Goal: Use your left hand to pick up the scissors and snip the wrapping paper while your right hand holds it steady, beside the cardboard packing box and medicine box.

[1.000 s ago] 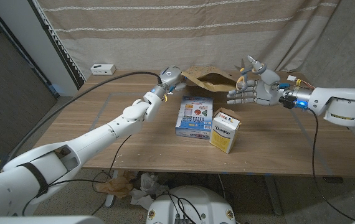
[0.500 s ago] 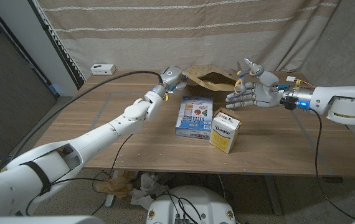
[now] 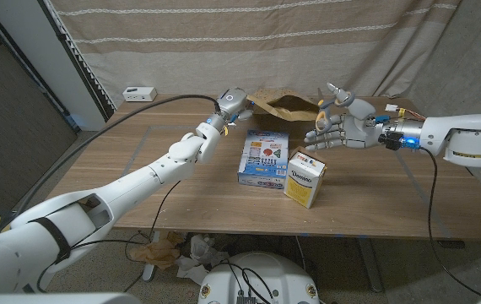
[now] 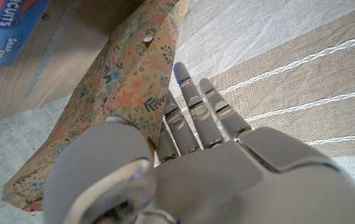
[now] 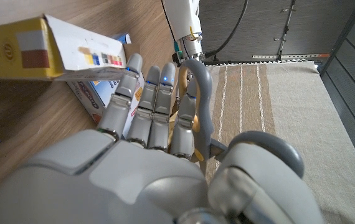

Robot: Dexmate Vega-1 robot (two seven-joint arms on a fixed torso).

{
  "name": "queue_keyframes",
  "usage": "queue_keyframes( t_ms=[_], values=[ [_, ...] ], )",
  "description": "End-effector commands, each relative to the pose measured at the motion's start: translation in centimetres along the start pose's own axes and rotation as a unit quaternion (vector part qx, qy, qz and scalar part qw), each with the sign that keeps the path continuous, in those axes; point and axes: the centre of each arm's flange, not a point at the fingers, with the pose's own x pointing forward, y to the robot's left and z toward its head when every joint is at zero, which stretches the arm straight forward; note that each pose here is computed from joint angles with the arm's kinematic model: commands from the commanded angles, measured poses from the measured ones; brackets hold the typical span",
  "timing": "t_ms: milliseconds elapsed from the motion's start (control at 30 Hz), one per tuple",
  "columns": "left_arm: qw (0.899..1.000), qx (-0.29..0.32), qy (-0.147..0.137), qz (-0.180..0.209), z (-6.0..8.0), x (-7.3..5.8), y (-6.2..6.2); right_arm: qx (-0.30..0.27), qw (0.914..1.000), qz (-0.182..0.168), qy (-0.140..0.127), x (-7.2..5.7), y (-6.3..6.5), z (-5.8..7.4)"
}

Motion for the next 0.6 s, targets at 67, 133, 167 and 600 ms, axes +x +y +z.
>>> queue_keyframes(
  t_ms=[67, 133, 167, 600],
  values=[
    [1.0, 0.0, 0.003, 0.0, -0.31, 0.07, -0.07, -0.007, 0.9994, 0.021, 0.027, 0.59, 0.78, -0.21],
    [1.0, -0.001, 0.002, 0.0, -0.31, 0.11, -0.11, -0.009, 0.9993, 0.024, 0.027, 0.7, 0.8, -0.17],
    [1.0, 0.0, 0.002, 0.0, -0.3, 0.12, -0.12, -0.009, 0.9993, 0.022, 0.027, 0.74, 0.81, -0.16],
    [1.0, -0.003, -0.002, 0.004, -0.4, 0.09, -0.2, -0.008, 0.9995, 0.018, 0.024, 1.38, 0.19, 0.54]
  ],
)
